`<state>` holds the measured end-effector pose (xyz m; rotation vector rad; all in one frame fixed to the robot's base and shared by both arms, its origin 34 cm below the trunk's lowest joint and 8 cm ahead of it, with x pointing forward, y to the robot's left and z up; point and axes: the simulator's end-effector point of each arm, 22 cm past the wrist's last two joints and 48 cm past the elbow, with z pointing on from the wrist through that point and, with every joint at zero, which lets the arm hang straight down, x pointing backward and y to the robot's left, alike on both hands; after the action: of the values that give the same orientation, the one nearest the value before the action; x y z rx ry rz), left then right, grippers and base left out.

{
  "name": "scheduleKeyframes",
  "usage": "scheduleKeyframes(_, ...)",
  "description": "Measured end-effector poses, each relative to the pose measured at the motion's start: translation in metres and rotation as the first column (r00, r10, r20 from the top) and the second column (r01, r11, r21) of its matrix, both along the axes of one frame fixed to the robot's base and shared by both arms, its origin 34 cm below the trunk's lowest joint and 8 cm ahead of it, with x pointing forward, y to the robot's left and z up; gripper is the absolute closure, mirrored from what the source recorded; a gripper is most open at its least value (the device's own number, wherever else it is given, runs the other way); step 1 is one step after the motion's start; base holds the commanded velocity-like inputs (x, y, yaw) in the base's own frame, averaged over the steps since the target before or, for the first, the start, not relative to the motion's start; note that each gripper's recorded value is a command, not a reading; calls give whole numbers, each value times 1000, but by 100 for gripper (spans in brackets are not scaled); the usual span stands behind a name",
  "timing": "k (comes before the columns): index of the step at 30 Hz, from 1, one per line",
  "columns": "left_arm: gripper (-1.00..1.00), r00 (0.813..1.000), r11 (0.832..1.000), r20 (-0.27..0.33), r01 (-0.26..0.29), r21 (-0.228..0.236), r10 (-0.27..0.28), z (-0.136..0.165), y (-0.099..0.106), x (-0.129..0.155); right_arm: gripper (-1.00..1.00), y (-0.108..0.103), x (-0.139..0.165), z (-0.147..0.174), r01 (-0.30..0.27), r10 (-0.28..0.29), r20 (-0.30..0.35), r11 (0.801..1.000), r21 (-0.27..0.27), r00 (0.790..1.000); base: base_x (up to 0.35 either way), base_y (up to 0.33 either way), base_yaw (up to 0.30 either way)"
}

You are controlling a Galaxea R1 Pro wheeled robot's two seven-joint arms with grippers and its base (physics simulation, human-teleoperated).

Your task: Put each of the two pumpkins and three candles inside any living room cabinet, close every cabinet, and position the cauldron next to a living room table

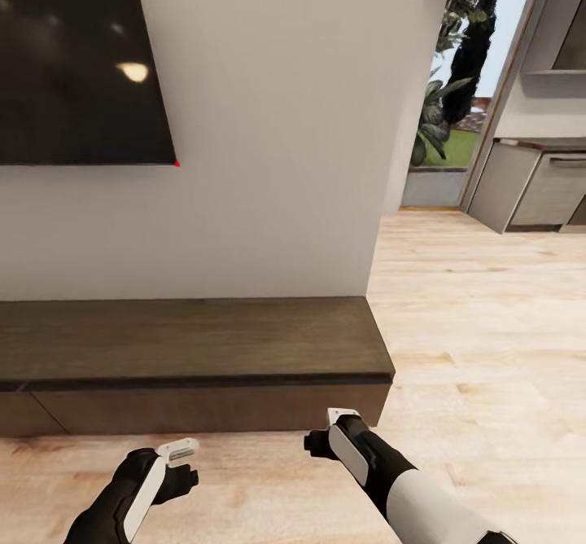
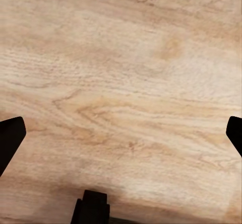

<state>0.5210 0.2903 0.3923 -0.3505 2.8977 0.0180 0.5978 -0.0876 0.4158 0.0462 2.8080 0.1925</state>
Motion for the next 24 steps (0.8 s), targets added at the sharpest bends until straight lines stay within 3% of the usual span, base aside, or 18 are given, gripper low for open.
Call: scheduleKeyframes(24, -100, 1000, 1000, -6, 0, 9, 0, 49, 6, 7, -100, 1, 6, 49, 1, 0, -13, 1000, 4, 1000, 0, 0, 0)
